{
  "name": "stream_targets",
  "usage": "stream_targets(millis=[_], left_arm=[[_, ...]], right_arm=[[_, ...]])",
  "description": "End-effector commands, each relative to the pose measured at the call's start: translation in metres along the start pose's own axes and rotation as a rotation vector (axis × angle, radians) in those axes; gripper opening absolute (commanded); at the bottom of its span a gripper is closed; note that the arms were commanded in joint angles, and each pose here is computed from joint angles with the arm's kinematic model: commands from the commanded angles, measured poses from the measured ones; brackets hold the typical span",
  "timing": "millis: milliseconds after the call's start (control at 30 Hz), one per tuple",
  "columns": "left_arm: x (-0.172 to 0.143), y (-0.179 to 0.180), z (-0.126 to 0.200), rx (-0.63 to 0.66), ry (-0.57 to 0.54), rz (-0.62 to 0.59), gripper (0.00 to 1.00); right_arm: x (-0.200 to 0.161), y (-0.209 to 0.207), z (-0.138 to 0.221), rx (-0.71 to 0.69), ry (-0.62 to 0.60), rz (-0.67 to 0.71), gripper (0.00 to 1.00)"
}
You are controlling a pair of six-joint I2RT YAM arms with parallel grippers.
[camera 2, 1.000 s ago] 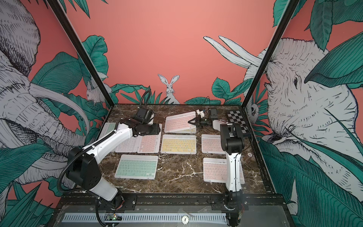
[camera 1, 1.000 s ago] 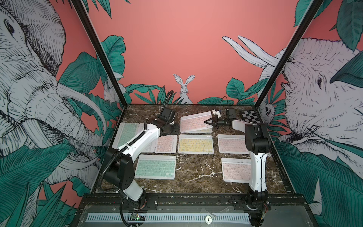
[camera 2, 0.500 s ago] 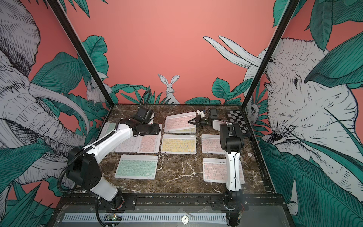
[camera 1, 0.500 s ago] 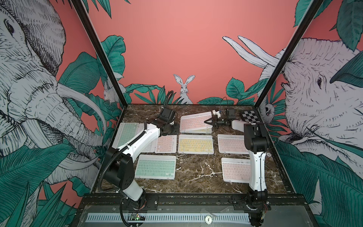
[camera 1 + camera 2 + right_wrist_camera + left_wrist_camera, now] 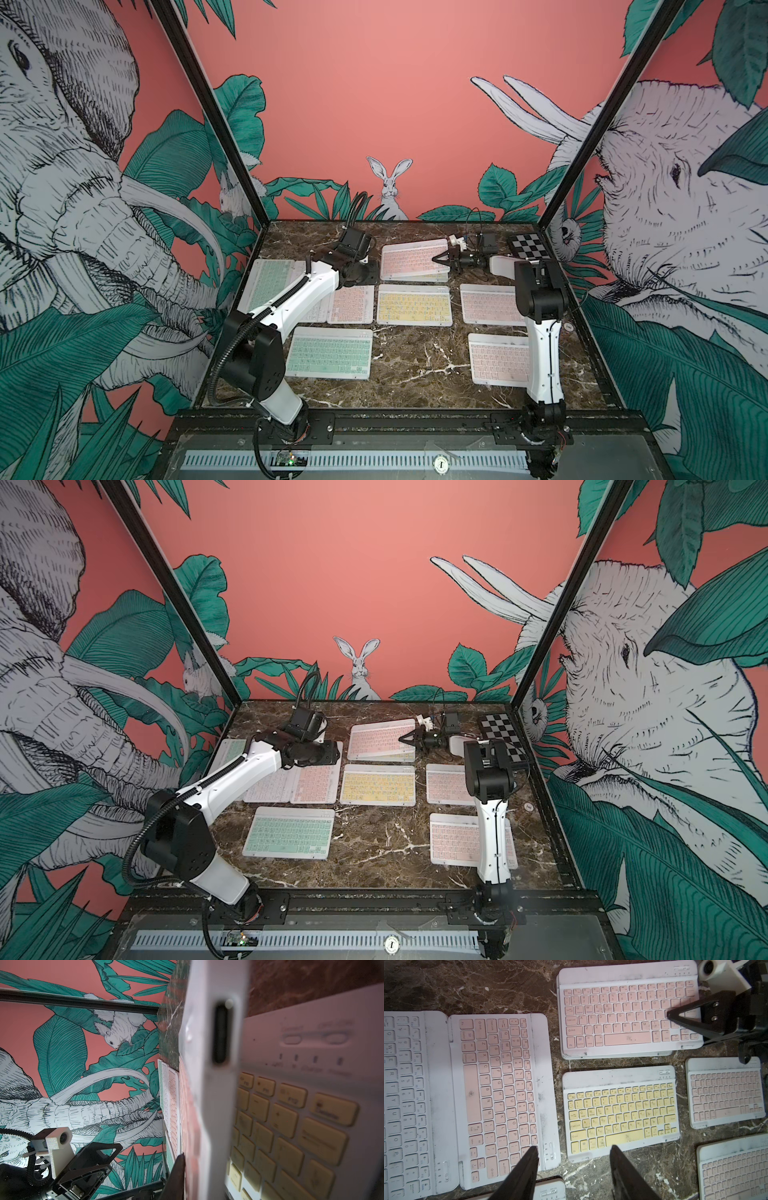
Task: Stack the numeric keypads
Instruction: Place the numeric keypad at the numeric keypad.
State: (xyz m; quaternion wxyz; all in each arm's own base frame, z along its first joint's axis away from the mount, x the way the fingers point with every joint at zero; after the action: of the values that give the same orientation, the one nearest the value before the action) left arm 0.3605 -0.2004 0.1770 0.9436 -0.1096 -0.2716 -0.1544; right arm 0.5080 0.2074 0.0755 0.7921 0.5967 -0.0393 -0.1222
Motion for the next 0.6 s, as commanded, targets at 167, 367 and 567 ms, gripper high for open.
stream_targets(millis=[167, 367, 567], left_arm=[[0.0, 0.0, -0.002, -0.005, 0.005, 0.015, 0.58], [0.0, -0.001, -0.002, -0.008, 0.006, 0.017, 0.58], [0.0, -0.001, -0.002, -0.01, 0.006, 0.018, 0.58]], right_arm=[[0.007, 0.006, 0.003, 0.03, 0.001, 0.045, 0.22], [0.009, 0.002, 0.006, 0.026, -0.008, 0.035, 0.25], [0.01, -0.005, 0.008, 0.018, -0.015, 0.021, 0.34]])
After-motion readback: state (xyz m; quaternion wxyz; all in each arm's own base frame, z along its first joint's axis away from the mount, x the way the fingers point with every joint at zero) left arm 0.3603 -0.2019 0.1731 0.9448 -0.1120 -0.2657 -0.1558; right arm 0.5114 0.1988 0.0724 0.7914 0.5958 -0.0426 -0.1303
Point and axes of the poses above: each gripper's point midway between its finger pads, its own z axis back along the fingers, its own y axis along the line the jaws close on, x = y × z, the point moved 1 cm from there along z, back along the fingers, and after that the axes turned 13 degrees about -z, right-handed, at the moved point
